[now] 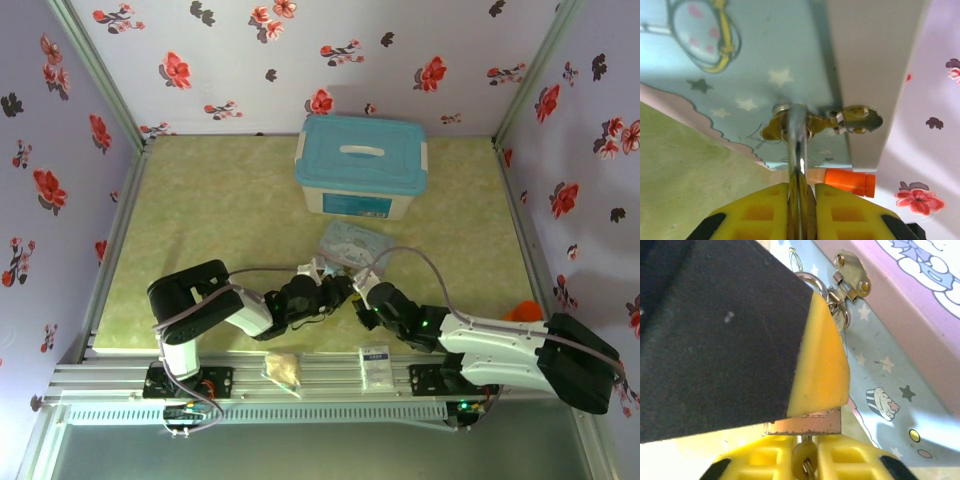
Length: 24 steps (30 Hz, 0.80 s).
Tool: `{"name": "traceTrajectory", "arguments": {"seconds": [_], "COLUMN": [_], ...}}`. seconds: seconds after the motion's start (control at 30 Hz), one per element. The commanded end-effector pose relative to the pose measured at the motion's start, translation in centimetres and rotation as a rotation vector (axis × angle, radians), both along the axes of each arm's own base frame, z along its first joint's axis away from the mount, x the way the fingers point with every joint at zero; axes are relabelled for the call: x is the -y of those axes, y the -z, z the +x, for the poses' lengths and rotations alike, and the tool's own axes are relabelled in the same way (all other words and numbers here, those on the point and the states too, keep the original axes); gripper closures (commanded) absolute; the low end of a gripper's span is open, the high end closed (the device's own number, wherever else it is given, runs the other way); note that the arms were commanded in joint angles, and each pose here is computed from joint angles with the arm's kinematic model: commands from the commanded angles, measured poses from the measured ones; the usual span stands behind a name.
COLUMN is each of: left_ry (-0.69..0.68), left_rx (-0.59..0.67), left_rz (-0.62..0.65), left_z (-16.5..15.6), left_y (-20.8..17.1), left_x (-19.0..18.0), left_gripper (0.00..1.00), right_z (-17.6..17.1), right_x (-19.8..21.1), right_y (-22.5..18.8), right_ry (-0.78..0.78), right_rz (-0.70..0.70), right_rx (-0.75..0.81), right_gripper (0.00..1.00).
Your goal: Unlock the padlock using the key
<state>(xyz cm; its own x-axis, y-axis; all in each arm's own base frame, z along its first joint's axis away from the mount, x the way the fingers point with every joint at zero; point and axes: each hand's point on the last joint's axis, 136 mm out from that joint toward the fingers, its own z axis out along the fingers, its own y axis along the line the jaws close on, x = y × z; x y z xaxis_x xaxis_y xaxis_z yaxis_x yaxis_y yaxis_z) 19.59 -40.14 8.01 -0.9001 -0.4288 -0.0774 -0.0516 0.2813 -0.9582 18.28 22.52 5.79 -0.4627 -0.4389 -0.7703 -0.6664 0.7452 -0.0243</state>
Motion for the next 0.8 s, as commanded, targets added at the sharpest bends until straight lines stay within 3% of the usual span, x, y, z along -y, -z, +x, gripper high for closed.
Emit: {"name": "traceTrajectory", "arguments": {"seconds": [0.0, 0.17, 0.3, 0.5, 0.6, 0.77], "left_ry": [0.051, 0.062, 0.059, 0.058, 0.060, 0.104], "left_rx": [0.036, 0.037, 0.032, 0.036, 0.024, 0.024], "left_rz": [-0.136, -0.112, -0.084, 0.020, 0.047, 0.201], "left_z": [-0.8, -1.0, -1.0, -0.3, 0.1, -0.2], "left_y": [-3.6, -3.0, -2.1, 0.3, 0.9, 2.8], "left_x": [1.2, 1.1, 0.6, -0.6, -1.3, -2.1], "left_gripper": [1.00, 1.00, 1.00, 1.00, 1.00, 0.97], "right_z": [0.4, 0.3, 0.4, 1.2, 1.6, 2.4], "right_x": [-2.2, -2.9, -2.4, 1.2, 3.0, 4.1], "right_y": [-3.0, -3.4, -4.2, -3.3, -3.4, -3.0], "right_ry": [-0.045, -0.067, -0.045, 0.148, 0.241, 0.381], "right_rz": [0.177, 0.400, 0.516, 0.366, 0.335, 0.380], "right_rx": [0.020, -0.189, -0.228, -0.250, -0.225, -0.252], "right_gripper": [0.88, 0.90, 0.88, 0.56, 0.50, 0.43]}}
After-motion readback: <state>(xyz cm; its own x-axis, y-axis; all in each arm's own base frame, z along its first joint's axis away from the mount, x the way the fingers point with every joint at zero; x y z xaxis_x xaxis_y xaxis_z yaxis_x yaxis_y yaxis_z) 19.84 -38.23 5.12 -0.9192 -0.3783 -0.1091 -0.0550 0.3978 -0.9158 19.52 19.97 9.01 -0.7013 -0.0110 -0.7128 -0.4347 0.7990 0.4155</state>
